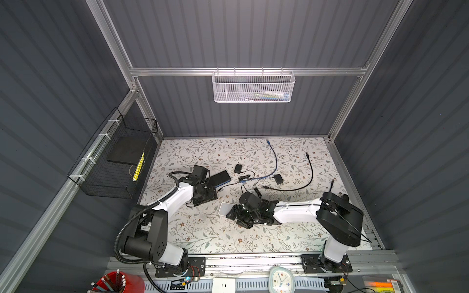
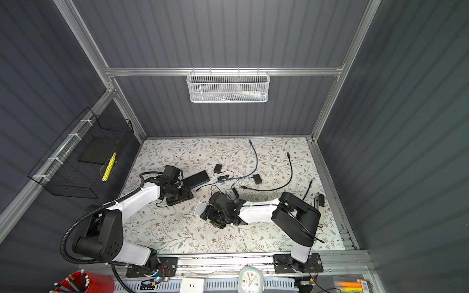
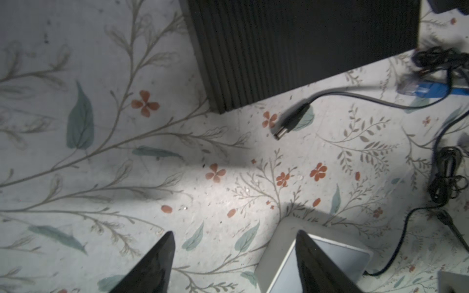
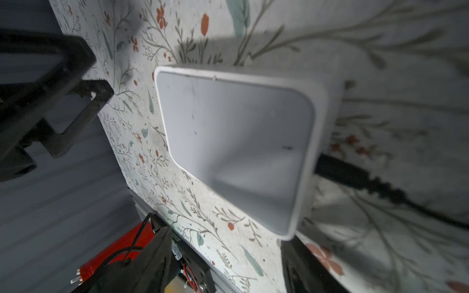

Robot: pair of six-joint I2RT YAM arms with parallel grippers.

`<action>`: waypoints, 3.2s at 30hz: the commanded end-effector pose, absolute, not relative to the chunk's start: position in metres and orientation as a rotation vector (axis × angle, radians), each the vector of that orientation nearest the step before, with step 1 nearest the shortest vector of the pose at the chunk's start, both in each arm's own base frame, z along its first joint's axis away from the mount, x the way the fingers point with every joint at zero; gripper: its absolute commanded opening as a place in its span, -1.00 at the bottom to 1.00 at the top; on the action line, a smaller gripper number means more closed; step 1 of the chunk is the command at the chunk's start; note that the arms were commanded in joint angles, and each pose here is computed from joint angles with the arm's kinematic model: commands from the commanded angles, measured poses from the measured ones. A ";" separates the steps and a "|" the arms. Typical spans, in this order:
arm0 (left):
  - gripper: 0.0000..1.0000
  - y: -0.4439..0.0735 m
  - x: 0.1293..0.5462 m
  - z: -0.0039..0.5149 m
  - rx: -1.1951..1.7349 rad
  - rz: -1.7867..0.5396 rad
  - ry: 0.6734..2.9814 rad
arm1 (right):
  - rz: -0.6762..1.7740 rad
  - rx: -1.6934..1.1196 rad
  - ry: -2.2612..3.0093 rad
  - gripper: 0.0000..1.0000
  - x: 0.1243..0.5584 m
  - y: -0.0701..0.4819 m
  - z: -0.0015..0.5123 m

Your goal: Insert the plug into the switch port

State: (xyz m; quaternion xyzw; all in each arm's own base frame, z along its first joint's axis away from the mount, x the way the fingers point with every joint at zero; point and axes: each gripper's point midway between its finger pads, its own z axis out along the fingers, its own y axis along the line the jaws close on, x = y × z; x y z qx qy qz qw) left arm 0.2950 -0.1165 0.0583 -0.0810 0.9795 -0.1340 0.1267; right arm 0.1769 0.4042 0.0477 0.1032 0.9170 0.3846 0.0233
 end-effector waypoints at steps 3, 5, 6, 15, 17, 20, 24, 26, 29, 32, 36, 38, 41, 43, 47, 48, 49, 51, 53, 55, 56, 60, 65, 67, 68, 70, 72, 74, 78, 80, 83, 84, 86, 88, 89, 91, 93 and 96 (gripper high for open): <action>0.50 -0.136 0.316 0.056 -0.162 -0.501 2.807 | 1.230 0.371 2.827 0.38 0.179 0.407 0.041; 0.50 -0.141 0.315 0.047 -0.158 -0.529 2.816 | 1.224 0.385 2.828 0.38 0.183 0.402 0.040; 0.49 -0.144 0.315 0.042 -0.152 -0.535 2.825 | 1.223 0.396 2.823 0.38 0.186 0.398 0.038; 0.43 -0.165 0.293 0.006 -0.082 -0.472 2.911 | 1.213 0.450 2.775 0.39 0.211 0.370 0.033; 0.42 -0.163 0.286 0.002 -0.092 -0.463 2.930 | 1.207 0.450 2.761 0.39 0.217 0.364 0.035; 0.41 -0.155 0.271 0.000 -0.105 -0.435 2.948 | 1.233 0.445 2.737 0.39 0.229 0.360 0.040; 0.39 -0.146 0.253 0.001 -0.145 -0.431 2.949 | 1.266 0.449 2.719 0.39 0.240 0.361 0.044; 0.37 -0.144 0.246 0.003 -0.158 -0.445 2.945 | 1.270 0.441 2.721 0.39 0.240 0.361 0.046; 0.34 -0.142 0.236 0.004 -0.155 -0.459 2.948 | 1.278 0.442 2.723 0.39 0.235 0.358 0.045; 0.23 -0.138 0.229 0.005 -0.156 -0.443 2.959 | 1.296 0.433 2.716 0.39 0.228 0.356 0.048; 0.13 -0.135 0.216 0.003 -0.151 -0.421 3.002 | 1.309 0.402 2.723 0.40 0.218 0.358 0.050; 0.08 -0.136 0.208 0.001 -0.140 -0.415 3.020 | 1.325 0.387 2.721 0.40 0.213 0.362 0.052; 0.00 -0.137 0.199 0.001 -0.123 -0.407 3.042 | 1.387 0.359 2.739 0.41 0.199 0.367 0.056; -0.05 -0.136 0.193 0.003 -0.116 -0.393 3.048 | 1.410 0.357 2.733 0.41 0.194 0.369 0.058; -0.08 -0.131 0.182 0.009 -0.142 -0.385 3.042 | 1.457 0.366 2.716 0.41 0.192 0.374 0.061; -0.08 -0.132 0.179 0.011 -0.132 -0.406 3.038 | 1.465 0.367 2.711 0.41 0.193 0.375 0.061; -0.09 -0.132 0.176 0.013 -0.131 -0.410 3.040 | 1.465 0.366 2.710 0.41 0.193 0.376 0.061; -0.08 -0.134 0.171 0.016 -0.111 -0.426 3.034 | 1.464 0.359 2.704 0.42 0.197 0.379 0.060; -0.08 -0.140 0.168 0.021 -0.075 -0.485 3.006 | 1.467 0.348 2.697 0.42 0.203 0.381 0.061; -0.04 -0.142 0.166 0.025 -0.072 -0.507 2.991 | 1.476 0.344 2.694 0.41 0.210 0.383 0.062; -0.03 -0.142 0.166 0.026 -0.066 -0.517 2.983 | 1.481 0.339 2.687 0.42 0.214 0.384 0.064; 0.05 -0.140 0.168 0.030 -0.077 -0.494 2.971 | 1.436 0.311 2.697 0.42 0.220 0.382 0.064; 0.33 -0.144 0.182 0.058 -0.069 -0.532 2.867 | 1.326 0.276 2.736 0.43 0.214 0.367 0.058; 0.40 -0.147 0.186 0.069 -0.046 -0.554 2.829 | 1.282 0.271 2.750 0.43 0.211 0.359 0.053; 0.41 -0.148 0.187 0.072 -0.029 -0.559 2.820 | 1.270 0.266 2.755 0.44 0.209 0.356 0.051; 0.41 -0.150 0.188 0.073 0.003 -0.555 2.822 | 1.246 0.258 2.768 0.43 0.206 0.349 0.048; 0.41 -0.158 0.189 0.074 0.053 -0.574 2.819 | 1.186 0.269 2.755 0.43 0.209 0.339 0.046; 0.41 -0.164 0.193 0.077 0.095 -0.571 2.803 | 1.143 0.260 2.753 0.43 0.210 0.330 0.047; 0.44 -0.178 0.199 0.077 0.187 -0.543 2.790 | 1.093 0.267 2.741 0.44 0.212 0.311 0.047; 0.44 -0.185 0.201 0.073 0.235 -0.515 2.797 | 1.095 0.248 2.750 0.44 0.210 0.309 0.048; 0.43 -0.192 0.205 0.065 0.275 -0.492 2.811 | 1.119 0.229 2.758 0.44 0.209 0.312 0.049; 0.42 -0.194 0.205 0.063 0.284 -0.486 2.820 | 1.122 0.226 2.759 0.44 0.208 0.314 0.049; 0.42 -0.194 0.205 0.058 0.298 -0.464 2.833 | 1.122 0.225 2.765 0.44 0.209 0.314 0.047; 0.43 -0.194 0.203 0.056 0.315 -0.456 2.839 | 1.133 0.232 2.758 0.45 0.210 0.316 0.047; 0.44 -0.196 0.201 0.055 0.336 -0.460 2.836 | 1.143 0.234 2.761 0.45 0.209 0.317 0.046; 0.46 -0.197 0.198 0.053 0.373 -0.433 2.839 | 1.163 0.241 2.753 0.44 0.211 0.320 0.046; 0.56 -0.195 0.195 0.049 0.403 -0.380 2.850 | 1.209 0.222 2.765 0.44 0.208 0.326 0.047; 0.71 -0.199 0.192 0.046 0.449 -0.366 2.853 | 1.243 0.220 2.764 0.44 0.207 0.331 0.046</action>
